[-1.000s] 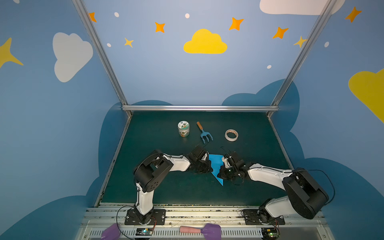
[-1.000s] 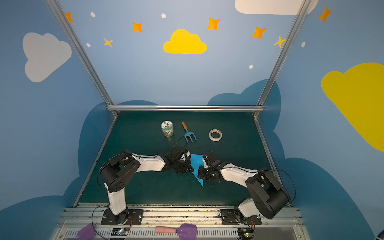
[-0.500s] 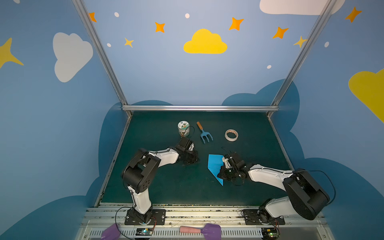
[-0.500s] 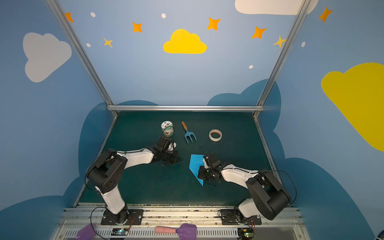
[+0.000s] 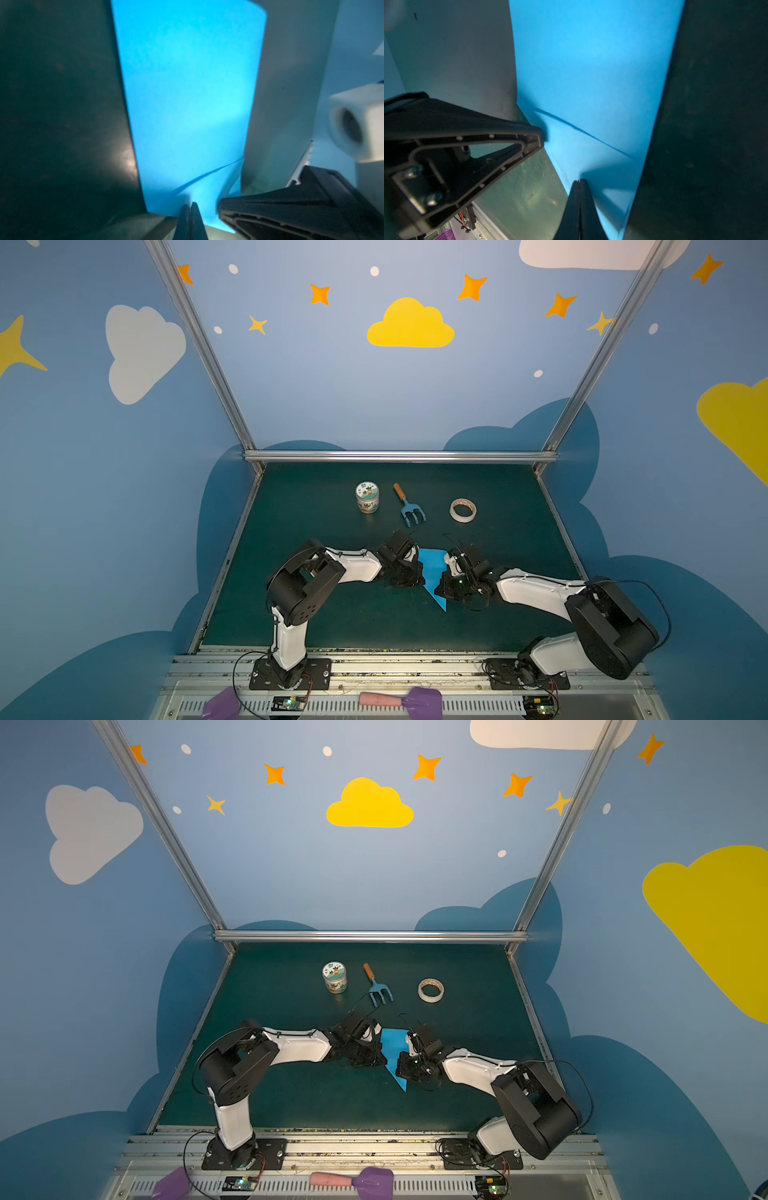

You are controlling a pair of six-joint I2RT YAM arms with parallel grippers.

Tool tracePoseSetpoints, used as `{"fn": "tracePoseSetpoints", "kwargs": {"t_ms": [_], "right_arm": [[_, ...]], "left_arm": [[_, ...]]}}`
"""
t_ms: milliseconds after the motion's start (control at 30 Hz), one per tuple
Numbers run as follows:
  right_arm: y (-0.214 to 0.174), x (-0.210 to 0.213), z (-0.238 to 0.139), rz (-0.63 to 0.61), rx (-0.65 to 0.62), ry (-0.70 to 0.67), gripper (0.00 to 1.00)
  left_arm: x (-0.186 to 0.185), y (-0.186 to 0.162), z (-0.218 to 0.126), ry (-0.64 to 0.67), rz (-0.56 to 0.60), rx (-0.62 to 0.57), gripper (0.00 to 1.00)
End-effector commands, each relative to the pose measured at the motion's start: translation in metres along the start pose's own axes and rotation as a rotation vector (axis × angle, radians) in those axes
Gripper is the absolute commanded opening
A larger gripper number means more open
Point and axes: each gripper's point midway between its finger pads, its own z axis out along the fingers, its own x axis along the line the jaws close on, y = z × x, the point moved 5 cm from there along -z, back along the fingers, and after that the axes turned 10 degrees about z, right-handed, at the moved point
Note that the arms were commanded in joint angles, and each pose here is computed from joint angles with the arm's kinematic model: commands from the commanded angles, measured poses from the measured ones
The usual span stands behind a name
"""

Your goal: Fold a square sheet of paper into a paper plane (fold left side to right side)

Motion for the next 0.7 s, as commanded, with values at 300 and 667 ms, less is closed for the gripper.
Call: {"fn": "tracePoseSetpoints", "kwargs": {"t_ms": [300,667], "right_arm": [[-0.052,-0.052,0.003,-0.007,0.179,-0.113,0.0],[-0.05,-0.052,-0.032,0.038,0.08,-0.115,0.0]], "left_arm": [[0.018,-0.003,0.011,0.077,-0.055,0.007,0.04],[0.023,-0.012,0.007,0.109,-0.085,0.023,0.04]]}}
